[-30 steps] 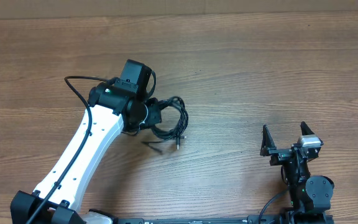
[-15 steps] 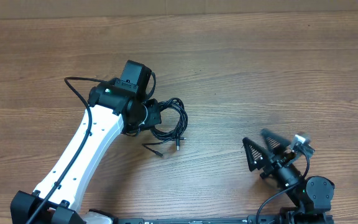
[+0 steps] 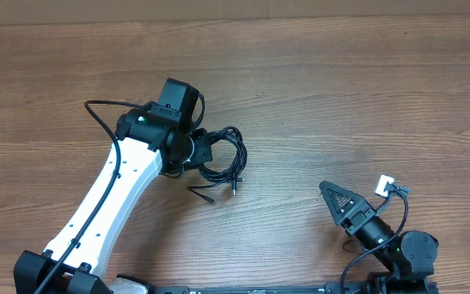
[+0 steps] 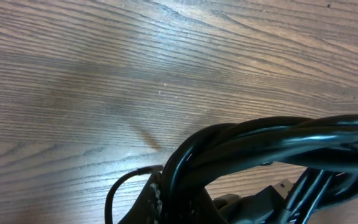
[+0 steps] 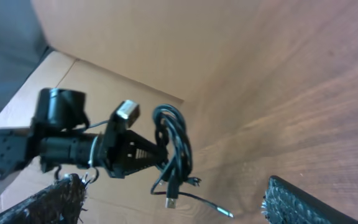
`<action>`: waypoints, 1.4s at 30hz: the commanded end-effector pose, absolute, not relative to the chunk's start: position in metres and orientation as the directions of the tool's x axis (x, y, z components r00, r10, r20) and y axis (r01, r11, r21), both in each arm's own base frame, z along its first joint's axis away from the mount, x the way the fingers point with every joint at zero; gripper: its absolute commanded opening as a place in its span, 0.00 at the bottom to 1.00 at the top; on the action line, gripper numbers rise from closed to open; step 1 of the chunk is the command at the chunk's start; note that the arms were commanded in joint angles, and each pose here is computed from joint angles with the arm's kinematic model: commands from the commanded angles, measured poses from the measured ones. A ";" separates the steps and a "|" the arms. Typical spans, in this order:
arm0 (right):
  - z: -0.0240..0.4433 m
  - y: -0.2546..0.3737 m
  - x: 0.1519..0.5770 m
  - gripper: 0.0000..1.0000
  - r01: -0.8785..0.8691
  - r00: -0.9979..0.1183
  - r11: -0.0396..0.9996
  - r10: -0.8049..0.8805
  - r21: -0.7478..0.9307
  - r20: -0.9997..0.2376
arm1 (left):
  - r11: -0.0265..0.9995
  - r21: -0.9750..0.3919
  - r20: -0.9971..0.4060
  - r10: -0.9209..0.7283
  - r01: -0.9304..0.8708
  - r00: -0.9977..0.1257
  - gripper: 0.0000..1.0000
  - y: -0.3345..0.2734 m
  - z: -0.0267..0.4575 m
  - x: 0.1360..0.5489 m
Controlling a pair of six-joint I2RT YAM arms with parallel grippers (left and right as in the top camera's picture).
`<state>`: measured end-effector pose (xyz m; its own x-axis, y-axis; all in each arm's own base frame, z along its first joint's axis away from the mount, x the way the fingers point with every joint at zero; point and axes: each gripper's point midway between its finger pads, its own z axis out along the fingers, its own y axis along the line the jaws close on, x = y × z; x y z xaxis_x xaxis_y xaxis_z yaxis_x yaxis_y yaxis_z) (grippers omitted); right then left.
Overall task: Untangle cables
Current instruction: 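Move the right gripper toward the hanging cable under the left gripper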
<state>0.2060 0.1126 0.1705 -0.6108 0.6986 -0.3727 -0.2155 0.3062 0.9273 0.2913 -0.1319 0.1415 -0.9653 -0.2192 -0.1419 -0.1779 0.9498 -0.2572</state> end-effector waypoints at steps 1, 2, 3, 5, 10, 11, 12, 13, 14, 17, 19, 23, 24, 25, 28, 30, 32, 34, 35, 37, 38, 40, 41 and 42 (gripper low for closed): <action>0.195 0.110 0.206 0.88 -0.217 -0.595 0.310 0.710 0.926 -0.377 | 0.949 -0.268 -0.154 -0.214 -0.168 -0.965 0.05 -0.136 0.144 0.294; 0.198 0.110 0.206 0.85 -0.198 -0.608 0.312 0.705 0.929 -0.366 | 0.949 -0.268 -0.154 -0.214 -0.168 -0.965 0.04 -0.136 0.144 0.294; 0.199 0.112 0.206 0.80 -0.179 -0.624 0.316 0.696 0.932 -0.355 | 0.951 -0.266 -0.157 -0.206 -0.160 -0.966 0.04 -0.136 0.144 0.295; 0.200 0.117 0.205 0.75 -0.132 -0.672 0.323 0.666 0.937 -0.324 | 0.957 -0.263 -0.172 -0.174 -0.126 -0.970 0.04 -0.137 0.145 0.296; 0.206 0.143 0.199 0.73 -0.094 -0.821 0.321 0.510 0.942 -0.256 | 0.952 -0.300 -0.219 -0.138 -0.068 -0.966 0.04 -0.158 0.150 0.302; 0.205 0.148 0.199 0.73 -0.078 -0.841 0.317 0.487 0.945 -0.233 | 0.952 -0.302 -0.231 -0.124 -0.050 -0.965 0.04 -0.164 0.151 0.302; 0.204 0.153 0.200 0.73 -0.063 -0.858 0.318 0.467 0.946 -0.214 | 0.954 -0.298 -0.250 -0.106 -0.028 -0.962 0.04 -0.170 0.152 0.303; 0.200 0.159 0.200 0.73 -0.043 -0.875 0.324 0.445 0.945 -0.192 | 0.958 -0.285 -0.269 -0.093 -0.013 -0.959 0.04 -0.173 0.152 0.303; 0.196 0.165 0.201 0.73 -0.028 -0.887 0.331 0.427 0.943 -0.176 | 0.963 -0.270 -0.290 -0.083 -0.001 -0.954 0.04 -0.177 0.153 0.304; 0.177 0.184 0.201 0.73 0.017 -0.913 0.374 0.384 0.927 -0.138 | 0.975 -0.221 -0.340 -0.089 -0.013 -0.936 0.04 -0.184 0.154 0.305; 0.169 0.193 0.204 0.73 0.023 -0.913 0.406 0.380 0.914 -0.145 | 0.978 -0.209 -0.354 -0.091 -0.015 -0.931 0.04 -0.189 0.155 0.302; 0.155 0.204 0.217 0.63 0.066 -0.880 0.464 0.444 0.883 -0.168 | 0.975 -0.221 -0.345 -0.092 -0.015 -0.934 0.04 -0.204 0.155 0.292; 0.152 0.206 0.219 0.60 0.080 -0.872 0.468 0.460 0.880 -0.166 | 0.974 -0.227 -0.341 -0.096 -0.017 -0.935 0.04 -0.208 0.155 0.289; 0.151 0.209 0.220 0.57 0.093 -0.867 0.468 0.472 0.879 -0.160 | 0.972 -0.232 -0.339 -0.101 -0.021 -0.935 0.04 -0.211 0.155 0.287; 0.148 0.220 0.221 0.56 0.099 -0.864 0.470 0.479 0.877 -0.159 | 0.969 -0.247 -0.339 -0.110 -0.025 -0.934 0.04 -0.220 0.156 0.283; 0.144 0.222 0.223 0.56 0.125 -0.854 0.472 0.498 0.873 -0.147 | 0.968 -0.249 -0.339 -0.104 -0.017 -0.935 0.04 -0.222 0.156 0.282; 0.139 0.221 0.226 0.48 0.158 -0.842 0.473 0.524 0.867 -0.132 | 0.970 -0.244 -0.335 -0.100 -0.016 -0.937 0.04 -0.222 0.155 0.280; 0.138 0.222 0.227 0.34 0.175 -0.837 0.460 0.535 0.871 -0.114 | 0.972 -0.236 -0.326 -0.097 -0.019 -0.940 0.04 -0.220 0.154 0.278; 0.141 0.224 0.229 0.28 0.171 -0.836 0.446 0.537 0.879 -0.110 | 0.974 -0.226 -0.321 -0.094 -0.020 -0.942 0.04 -0.218 0.153 0.276; 0.147 0.227 0.231 0.19 0.150 -0.836 0.431 0.536 0.890 -0.118 | 0.976 -0.216 -0.322 -0.087 -0.017 -0.943 0.04 -0.216 0.152 0.276; 0.150 0.228 0.231 0.12 0.139 -0.836 0.423 0.535 0.896 -0.122 | 0.977 -0.214 -0.324 -0.084 -0.013 -0.942 0.04 -0.216 0.152 0.276; 0.159 0.231 0.233 0.04 0.112 -0.838 0.400 0.530 0.910 -0.130 | 0.978 -0.209 -0.328 -0.070 0.000 -0.942 0.04 -0.216 0.152 0.276; 0.164 0.234 0.233 0.04 0.094 -0.844 0.382 0.521 0.919 -0.130 | 0.979 -0.203 -0.332 -0.055 0.014 -0.942 0.04 -0.216 0.153 0.276; 0.172 0.239 0.231 0.04 0.067 -0.853 0.360 0.504 0.931 -0.133 | 0.981 -0.193 -0.340 -0.041 0.027 -0.940 0.04 -0.215 0.153 0.277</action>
<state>0.2262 0.2301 0.1435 -0.8539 0.5084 -0.1111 0.1340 0.4211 0.8971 0.2772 -0.2141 0.1509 -0.9412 -0.0820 -0.3278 -0.0121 0.9777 -0.2097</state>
